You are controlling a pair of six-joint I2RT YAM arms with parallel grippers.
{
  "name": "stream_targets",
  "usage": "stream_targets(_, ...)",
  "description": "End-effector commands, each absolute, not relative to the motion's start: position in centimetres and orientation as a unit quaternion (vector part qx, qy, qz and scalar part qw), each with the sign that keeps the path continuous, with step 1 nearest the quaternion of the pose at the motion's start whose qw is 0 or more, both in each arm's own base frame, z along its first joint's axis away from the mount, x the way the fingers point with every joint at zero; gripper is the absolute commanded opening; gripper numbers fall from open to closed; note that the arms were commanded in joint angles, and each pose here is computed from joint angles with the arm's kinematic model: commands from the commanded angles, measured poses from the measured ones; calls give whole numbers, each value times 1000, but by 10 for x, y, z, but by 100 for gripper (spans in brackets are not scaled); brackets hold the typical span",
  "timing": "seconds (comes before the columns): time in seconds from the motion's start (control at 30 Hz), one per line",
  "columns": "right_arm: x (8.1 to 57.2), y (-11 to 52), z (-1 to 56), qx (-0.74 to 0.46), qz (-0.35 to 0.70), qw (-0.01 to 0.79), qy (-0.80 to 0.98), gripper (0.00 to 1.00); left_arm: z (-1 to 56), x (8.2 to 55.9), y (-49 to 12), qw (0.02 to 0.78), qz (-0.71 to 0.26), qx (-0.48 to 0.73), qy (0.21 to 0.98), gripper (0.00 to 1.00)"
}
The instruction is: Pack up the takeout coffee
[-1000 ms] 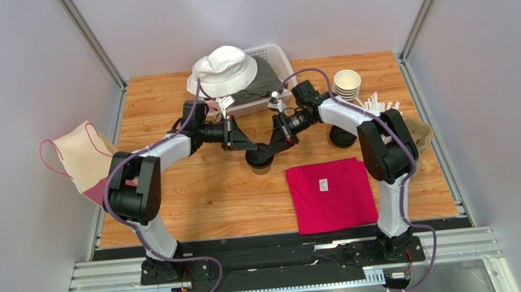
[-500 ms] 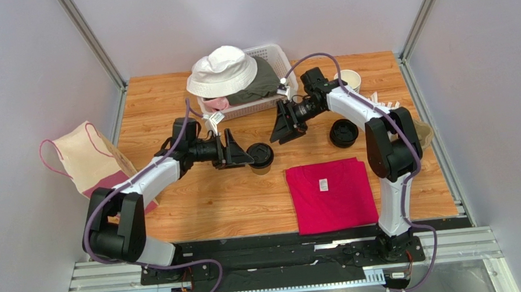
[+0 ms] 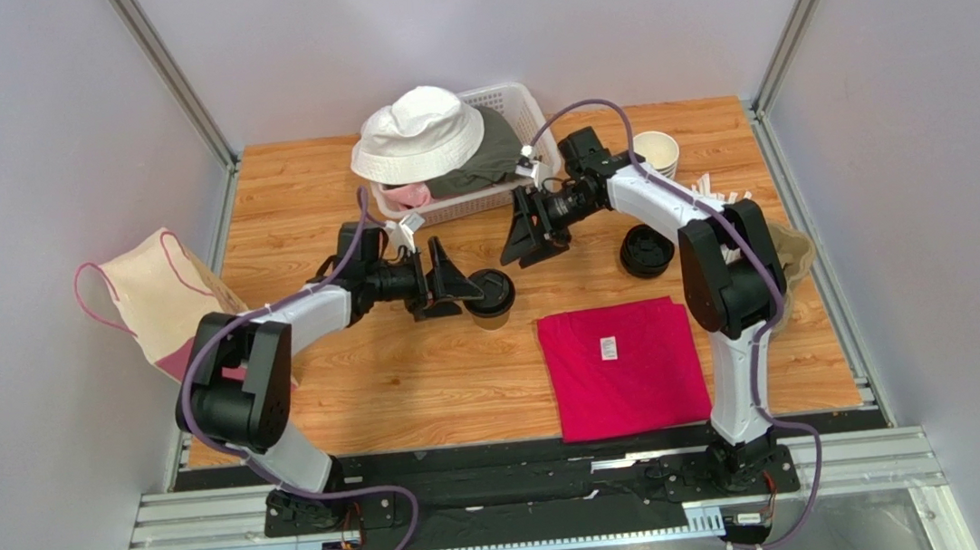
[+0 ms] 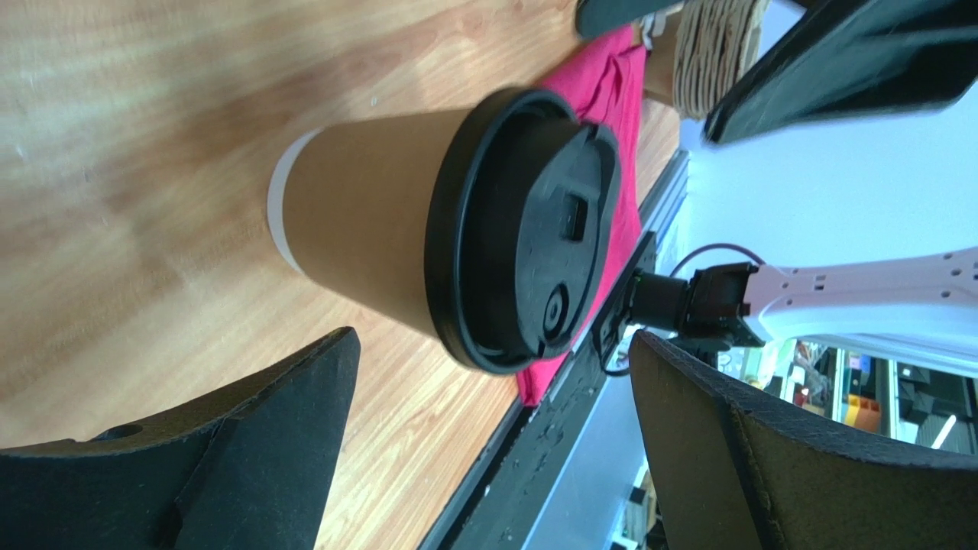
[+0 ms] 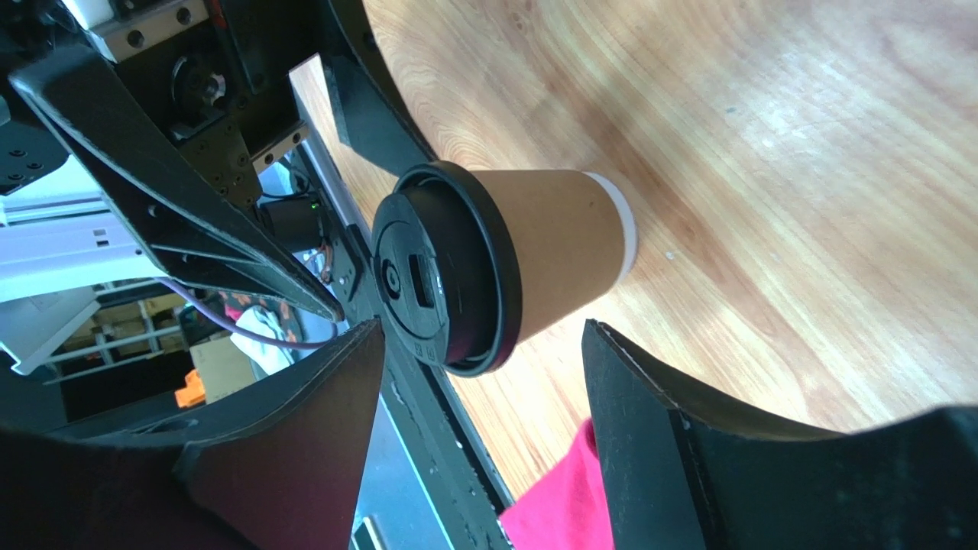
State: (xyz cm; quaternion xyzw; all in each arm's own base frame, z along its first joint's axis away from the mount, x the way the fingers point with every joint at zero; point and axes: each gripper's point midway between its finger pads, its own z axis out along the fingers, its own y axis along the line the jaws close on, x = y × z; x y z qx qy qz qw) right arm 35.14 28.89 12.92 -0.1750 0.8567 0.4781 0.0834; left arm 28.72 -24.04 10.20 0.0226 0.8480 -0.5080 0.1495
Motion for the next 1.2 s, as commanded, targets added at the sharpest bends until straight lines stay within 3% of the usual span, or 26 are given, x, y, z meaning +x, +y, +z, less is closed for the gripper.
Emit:
stream_targets(0.0, 342, 306, 137, -185, 502, 88, 840, 69, 129, 316, -248, 198, -528, 32, 825, 96)
stream_targets(0.67, 289, 315, 133, -190, 523, 38, 830, 69, 139, 356, -246, 214, -548, -8, 809, 97)
stream_targets(1.17, 293, 342, 136, -175, 545, 48, 819, 72, 138, 301, -201, 171, -524, -116, 826, 99)
